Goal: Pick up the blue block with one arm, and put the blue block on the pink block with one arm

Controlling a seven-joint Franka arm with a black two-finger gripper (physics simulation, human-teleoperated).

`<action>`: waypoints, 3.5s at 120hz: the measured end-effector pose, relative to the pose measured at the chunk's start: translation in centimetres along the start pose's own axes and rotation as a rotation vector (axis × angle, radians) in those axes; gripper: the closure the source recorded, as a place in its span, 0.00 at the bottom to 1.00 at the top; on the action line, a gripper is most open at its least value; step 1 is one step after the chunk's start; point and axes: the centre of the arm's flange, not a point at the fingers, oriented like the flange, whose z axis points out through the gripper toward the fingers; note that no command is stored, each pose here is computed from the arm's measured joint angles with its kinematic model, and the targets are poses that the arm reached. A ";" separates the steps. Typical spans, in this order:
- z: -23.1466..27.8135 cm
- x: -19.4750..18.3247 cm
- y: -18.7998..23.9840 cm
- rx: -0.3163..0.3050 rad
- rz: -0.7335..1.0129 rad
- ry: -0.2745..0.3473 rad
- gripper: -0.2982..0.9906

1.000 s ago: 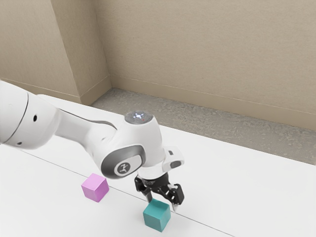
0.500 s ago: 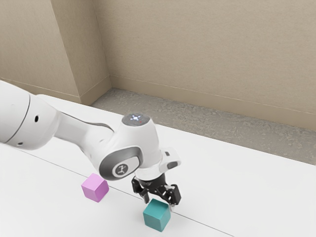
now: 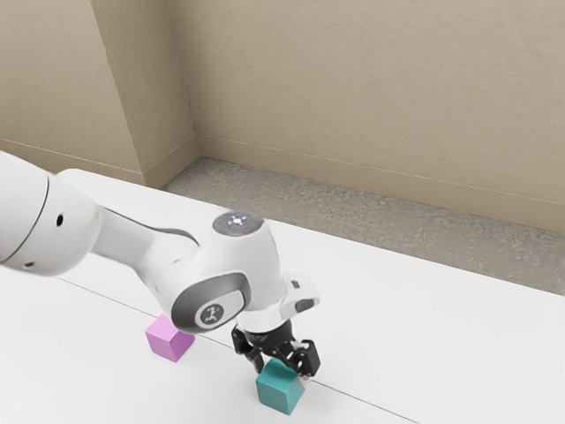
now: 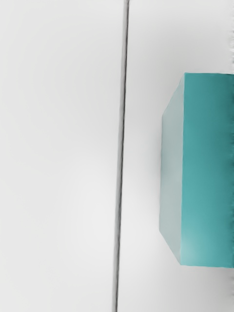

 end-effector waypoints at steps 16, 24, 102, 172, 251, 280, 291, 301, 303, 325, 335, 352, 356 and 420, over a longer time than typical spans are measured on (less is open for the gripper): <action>0.3 -0.2 0.1 0.000 0.014 -0.002 0.27; 0.5 -0.3 0.0 0.000 0.018 -0.006 0.28; 3.0 -1.0 -0.4 0.003 0.040 -0.050 0.34; 2.7 0.3 -1.0 -0.002 0.034 -0.039 0.35; -8.2 3.3 -10.6 0.092 -0.096 0.094 0.47; -8.7 4.3 -23.1 0.133 -0.228 -0.014 0.46; -8.5 3.9 -23.2 0.139 -0.182 -0.056 0.46; -8.4 3.7 -23.5 0.143 -0.142 -0.092 0.47; -8.3 3.6 -23.6 0.143 -0.135 -0.098 0.47; -7.1 3.5 -24.0 0.144 -0.051 -0.162 0.47; -7.0 3.7 -24.0 0.140 -0.017 -0.171 0.47; -7.2 3.9 -23.9 0.126 0.026 -0.171 0.47; -7.3 4.0 -23.9 0.123 0.034 -0.169 0.47; -9.1 4.7 -23.4 0.077 0.105 -0.009 0.48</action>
